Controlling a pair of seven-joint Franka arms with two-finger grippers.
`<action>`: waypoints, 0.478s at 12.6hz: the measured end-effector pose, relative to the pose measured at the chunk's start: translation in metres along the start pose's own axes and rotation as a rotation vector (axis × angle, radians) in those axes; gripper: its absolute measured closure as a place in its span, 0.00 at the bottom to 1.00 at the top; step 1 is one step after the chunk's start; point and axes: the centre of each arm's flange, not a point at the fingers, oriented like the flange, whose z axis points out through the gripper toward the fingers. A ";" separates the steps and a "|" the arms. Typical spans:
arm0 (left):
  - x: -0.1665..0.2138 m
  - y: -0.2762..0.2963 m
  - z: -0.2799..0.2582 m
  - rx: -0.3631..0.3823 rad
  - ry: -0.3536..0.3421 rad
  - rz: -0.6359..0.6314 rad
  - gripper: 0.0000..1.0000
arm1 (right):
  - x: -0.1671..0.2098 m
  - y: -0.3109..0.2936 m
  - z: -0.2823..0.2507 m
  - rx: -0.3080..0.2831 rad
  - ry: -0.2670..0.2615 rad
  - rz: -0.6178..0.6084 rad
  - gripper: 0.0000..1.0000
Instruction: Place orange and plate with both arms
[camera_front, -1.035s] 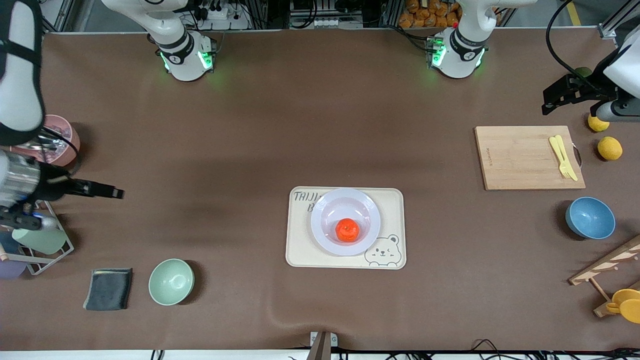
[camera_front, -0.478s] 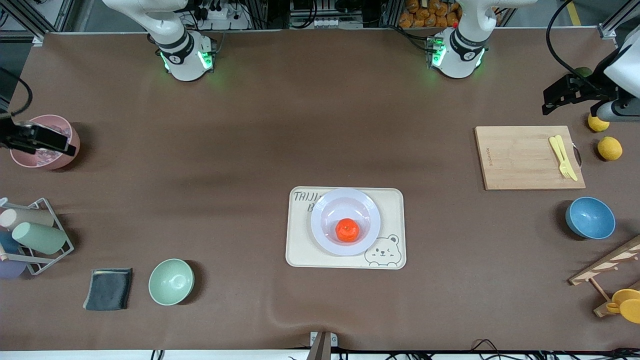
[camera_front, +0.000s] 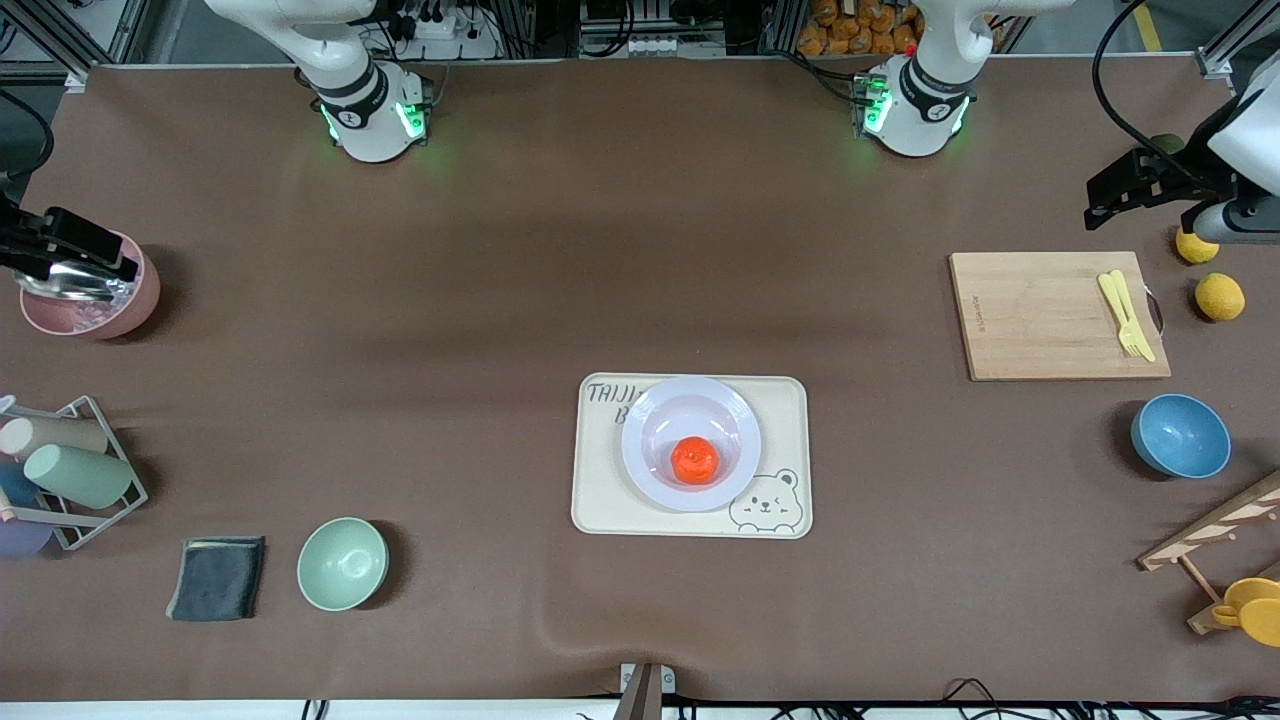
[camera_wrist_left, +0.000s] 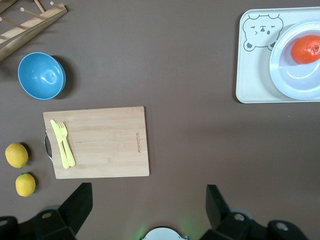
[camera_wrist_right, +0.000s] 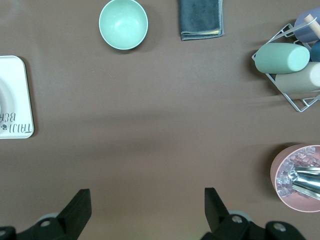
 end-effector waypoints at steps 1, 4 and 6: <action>0.000 0.000 0.000 0.000 0.000 0.000 0.00 | 0.000 -0.001 0.000 0.000 0.000 -0.001 0.00; 0.000 0.000 0.000 0.000 0.000 -0.001 0.00 | 0.000 -0.003 0.000 0.000 -0.001 -0.006 0.00; 0.000 -0.001 0.000 0.000 -0.001 -0.002 0.00 | 0.000 -0.004 0.000 0.000 0.000 -0.007 0.00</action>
